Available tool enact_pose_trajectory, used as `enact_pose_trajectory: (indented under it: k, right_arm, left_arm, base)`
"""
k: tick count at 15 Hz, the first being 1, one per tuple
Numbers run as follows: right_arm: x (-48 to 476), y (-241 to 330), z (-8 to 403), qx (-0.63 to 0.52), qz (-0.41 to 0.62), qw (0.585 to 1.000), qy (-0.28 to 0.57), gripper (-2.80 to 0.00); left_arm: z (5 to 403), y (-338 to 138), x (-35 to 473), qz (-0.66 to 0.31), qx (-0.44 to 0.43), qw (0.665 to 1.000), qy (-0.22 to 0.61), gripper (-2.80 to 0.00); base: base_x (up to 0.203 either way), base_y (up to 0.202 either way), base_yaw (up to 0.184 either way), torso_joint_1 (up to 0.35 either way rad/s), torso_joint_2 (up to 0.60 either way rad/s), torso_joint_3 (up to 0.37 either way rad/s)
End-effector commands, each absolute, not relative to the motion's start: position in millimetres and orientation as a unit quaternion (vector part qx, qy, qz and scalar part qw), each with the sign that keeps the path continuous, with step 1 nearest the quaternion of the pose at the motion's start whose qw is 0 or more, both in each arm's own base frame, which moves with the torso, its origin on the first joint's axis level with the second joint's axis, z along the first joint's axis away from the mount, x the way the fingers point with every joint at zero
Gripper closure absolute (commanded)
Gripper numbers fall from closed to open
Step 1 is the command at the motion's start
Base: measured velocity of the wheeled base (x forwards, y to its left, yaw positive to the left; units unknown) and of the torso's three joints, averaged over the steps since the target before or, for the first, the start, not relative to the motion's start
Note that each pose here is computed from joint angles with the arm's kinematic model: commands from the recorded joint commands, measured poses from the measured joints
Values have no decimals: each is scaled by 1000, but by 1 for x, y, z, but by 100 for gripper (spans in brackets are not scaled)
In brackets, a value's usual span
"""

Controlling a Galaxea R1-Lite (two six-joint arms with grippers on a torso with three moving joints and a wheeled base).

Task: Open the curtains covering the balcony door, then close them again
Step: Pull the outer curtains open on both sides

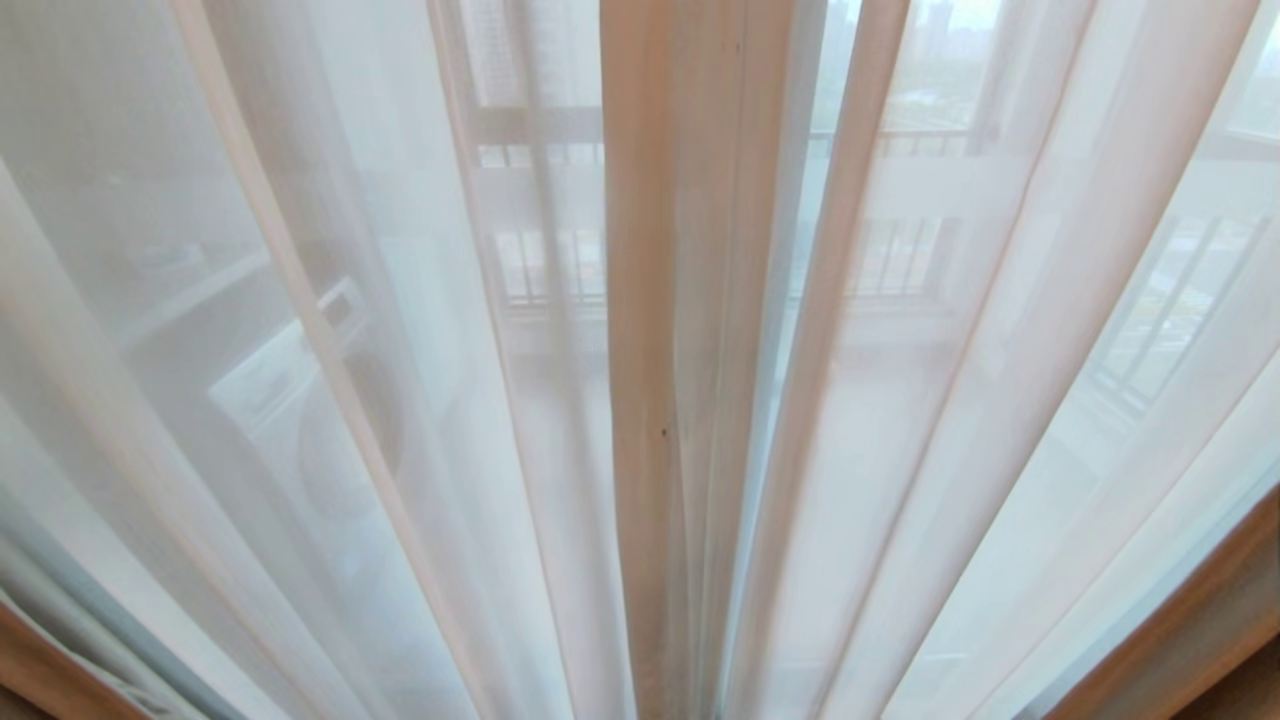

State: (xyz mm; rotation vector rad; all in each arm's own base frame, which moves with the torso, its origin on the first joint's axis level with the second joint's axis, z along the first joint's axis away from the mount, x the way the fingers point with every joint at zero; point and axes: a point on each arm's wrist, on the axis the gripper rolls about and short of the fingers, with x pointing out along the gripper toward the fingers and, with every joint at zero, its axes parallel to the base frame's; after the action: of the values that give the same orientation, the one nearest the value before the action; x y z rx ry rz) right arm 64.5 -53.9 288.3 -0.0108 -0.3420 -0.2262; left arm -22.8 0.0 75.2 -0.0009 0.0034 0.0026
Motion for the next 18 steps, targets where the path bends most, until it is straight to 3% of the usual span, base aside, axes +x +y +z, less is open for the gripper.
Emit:
enact_pose_trajectory:
  k: [1, 11, 18]
  right_arm:
    - [57, -39, 287, -17, -80, 980, -184, 0]
    - [48, -14, 261, -11, 6, 987, -158, 0]
    - [37, -1, 184, -9, 54, 995, -82, 0]
  left_arm:
    - [75, 0, -23, 2, 0, 1000, 2, 0]
    - [75, 0, -23, 2, -1, 1000, 2, 0]
    - [75, 0, -23, 2, -1, 1000, 2, 0]
  base:
    - [0, 0, 0, 0, 0, 0]
    - [0, 0, 0, 0, 0, 0]
    - [0, 0, 0, 0, 0, 0]
